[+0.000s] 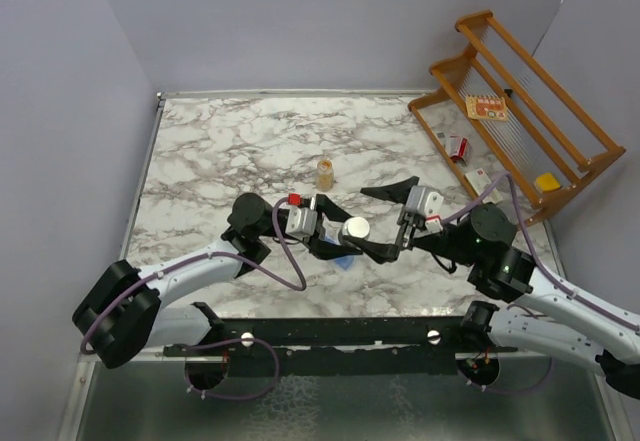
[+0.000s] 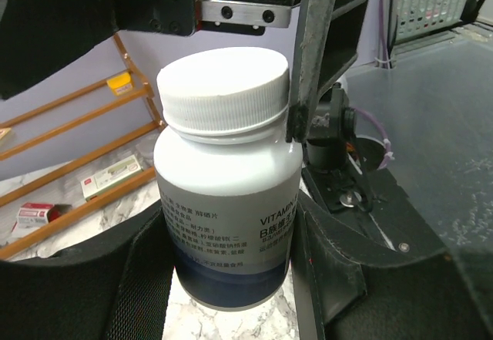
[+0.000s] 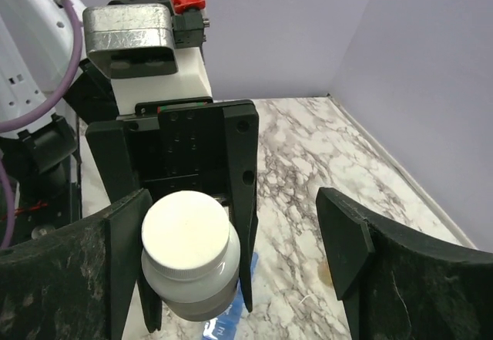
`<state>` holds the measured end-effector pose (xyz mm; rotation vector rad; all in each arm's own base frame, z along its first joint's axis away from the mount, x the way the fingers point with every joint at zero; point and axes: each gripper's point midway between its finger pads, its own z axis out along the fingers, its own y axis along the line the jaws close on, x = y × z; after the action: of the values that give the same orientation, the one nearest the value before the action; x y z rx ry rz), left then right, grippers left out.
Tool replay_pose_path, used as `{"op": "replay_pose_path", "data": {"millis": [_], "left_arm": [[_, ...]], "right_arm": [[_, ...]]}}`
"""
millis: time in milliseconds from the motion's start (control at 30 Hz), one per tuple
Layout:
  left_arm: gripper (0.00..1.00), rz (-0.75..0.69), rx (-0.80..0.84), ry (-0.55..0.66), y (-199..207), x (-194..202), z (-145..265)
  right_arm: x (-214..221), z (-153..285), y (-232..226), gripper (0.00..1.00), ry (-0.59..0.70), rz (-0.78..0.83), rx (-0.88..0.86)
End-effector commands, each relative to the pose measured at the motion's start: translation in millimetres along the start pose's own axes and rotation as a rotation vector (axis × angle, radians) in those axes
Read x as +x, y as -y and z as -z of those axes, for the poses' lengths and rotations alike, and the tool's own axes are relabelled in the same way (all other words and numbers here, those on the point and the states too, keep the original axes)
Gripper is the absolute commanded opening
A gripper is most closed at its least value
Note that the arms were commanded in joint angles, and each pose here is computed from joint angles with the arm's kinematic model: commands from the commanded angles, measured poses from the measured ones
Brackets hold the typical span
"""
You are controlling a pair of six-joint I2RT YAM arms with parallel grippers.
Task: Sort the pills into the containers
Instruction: Unscrew the lid of the pill bottle.
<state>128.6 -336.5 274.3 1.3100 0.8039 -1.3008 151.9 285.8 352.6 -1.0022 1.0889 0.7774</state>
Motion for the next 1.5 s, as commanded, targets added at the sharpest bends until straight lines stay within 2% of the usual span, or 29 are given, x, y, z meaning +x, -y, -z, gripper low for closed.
{"op": "replay_pose_path", "data": {"millis": [0,233,467,633,800,1067,1267,1467], "left_arm": [[0.00,-0.013,0.012,-0.001,-3.1,4.8,-6.1],[0.00,-0.022,-0.202,-0.018,-45.1,14.5,-4.3],[0.00,-0.064,-0.394,-0.018,-77.0,9.2,7.2],[0.00,-0.091,-0.570,-0.029,-101.2,9.3,24.9],[0.00,-0.099,-0.598,-0.030,-105.7,8.8,27.8],[0.00,-0.098,-0.603,-0.030,-103.2,9.3,30.2],[0.00,-0.098,-0.590,-0.028,-100.6,8.8,29.4],[0.00,-0.097,-0.586,-0.024,-100.1,7.5,28.6]], "right_arm": [[-41.2,12.2,43.8,0.88,0.154,-0.012,0.239],[-42.2,6.8,46.5,0.88,0.155,-0.052,0.251],[-18.6,7.4,67.7,0.89,0.093,-0.121,0.396],[-4.4,6.2,66.2,0.87,0.087,-0.156,0.410],[1.2,1.0,65.7,0.79,0.133,-0.236,0.426],[9.1,-8.7,69.9,0.78,0.155,-0.262,0.452],[3.1,-8.0,78.8,0.73,0.204,-0.252,0.497],[7.7,-15.6,82.2,0.73,0.184,-0.242,0.508]]}}
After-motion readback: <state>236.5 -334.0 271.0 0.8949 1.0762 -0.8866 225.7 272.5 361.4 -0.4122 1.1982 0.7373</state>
